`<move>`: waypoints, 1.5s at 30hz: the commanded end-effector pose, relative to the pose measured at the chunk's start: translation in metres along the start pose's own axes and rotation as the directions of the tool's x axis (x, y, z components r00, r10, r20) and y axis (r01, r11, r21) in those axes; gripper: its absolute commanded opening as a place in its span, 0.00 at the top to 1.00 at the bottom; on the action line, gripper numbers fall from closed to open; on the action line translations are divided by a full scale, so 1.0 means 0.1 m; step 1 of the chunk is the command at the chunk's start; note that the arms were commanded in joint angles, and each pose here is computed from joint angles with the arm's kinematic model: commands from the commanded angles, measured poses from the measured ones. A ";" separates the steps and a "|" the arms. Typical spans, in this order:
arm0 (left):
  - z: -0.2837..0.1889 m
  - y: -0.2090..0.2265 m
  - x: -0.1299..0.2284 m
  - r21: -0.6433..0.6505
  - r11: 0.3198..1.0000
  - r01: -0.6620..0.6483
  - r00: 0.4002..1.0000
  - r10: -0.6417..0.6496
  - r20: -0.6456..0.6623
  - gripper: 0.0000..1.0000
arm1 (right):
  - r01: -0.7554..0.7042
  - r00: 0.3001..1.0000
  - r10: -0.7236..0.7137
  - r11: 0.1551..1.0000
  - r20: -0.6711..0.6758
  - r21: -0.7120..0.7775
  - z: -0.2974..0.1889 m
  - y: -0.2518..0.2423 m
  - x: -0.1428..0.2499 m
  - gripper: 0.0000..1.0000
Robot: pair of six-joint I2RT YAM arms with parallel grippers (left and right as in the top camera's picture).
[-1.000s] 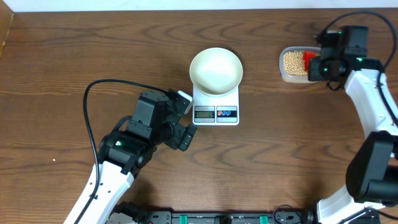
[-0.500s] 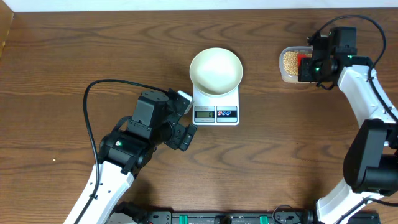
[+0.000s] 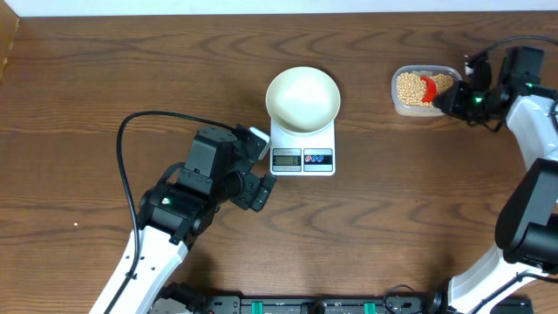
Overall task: Scoop item into bowl and weigh 50g on scale
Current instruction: 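Dip the red scoop into the beans and scoop with the right gripper, then carry the filled red scoop left over the white bowl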
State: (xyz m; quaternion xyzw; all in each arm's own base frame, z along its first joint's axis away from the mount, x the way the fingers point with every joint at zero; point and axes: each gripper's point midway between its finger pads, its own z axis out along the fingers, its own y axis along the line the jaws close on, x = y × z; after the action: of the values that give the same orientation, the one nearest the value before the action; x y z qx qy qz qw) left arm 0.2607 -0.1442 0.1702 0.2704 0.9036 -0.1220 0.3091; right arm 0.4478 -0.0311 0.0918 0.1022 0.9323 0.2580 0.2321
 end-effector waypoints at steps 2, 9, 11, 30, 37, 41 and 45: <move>0.01 -0.03 0.02 0.015 1.000 0.004 1.000 -0.004 -0.003 0.09 | -0.068 0.998 0.068 0.990 -0.007 -0.121 -0.08 0.04 0.01 0.99; 0.01 -0.03 0.01 0.014 1.000 0.004 1.000 -0.004 -0.003 0.09 | -0.112 0.993 0.118 0.972 0.017 -0.205 -0.25 -0.02 -0.05 0.99; 0.01 -0.03 0.02 0.015 1.000 0.004 1.000 -0.004 -0.003 0.09 | -0.123 0.991 0.131 0.968 0.023 -0.218 -0.29 -0.05 -0.06 0.99; 0.01 -0.03 0.02 0.015 1.000 0.004 1.000 -0.004 -0.003 0.09 | -0.153 0.976 0.207 0.869 0.065 -0.471 -0.72 0.01 -0.19 0.99; 0.01 -0.03 0.02 0.015 1.000 0.004 1.000 -0.004 -0.003 0.09 | -0.152 0.973 0.222 0.804 0.054 -0.575 -0.86 0.15 -0.21 0.99; 0.01 -0.03 0.02 0.015 1.000 0.004 1.000 -0.004 -0.003 0.09 | -0.158 0.972 0.233 0.760 0.036 -0.630 -0.92 0.25 -0.22 0.99; 0.01 -0.03 0.02 0.015 1.000 0.004 1.000 -0.004 -0.003 0.09 | -0.151 0.975 0.222 0.719 0.019 -0.679 -0.95 0.40 -0.24 0.99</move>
State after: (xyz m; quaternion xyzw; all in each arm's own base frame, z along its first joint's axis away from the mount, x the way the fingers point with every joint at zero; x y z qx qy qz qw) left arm 0.2607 -0.1442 0.1702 0.2703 0.9036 -0.1220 0.3091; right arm 0.4278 -0.0576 0.1804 0.1281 0.7768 0.5475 0.2835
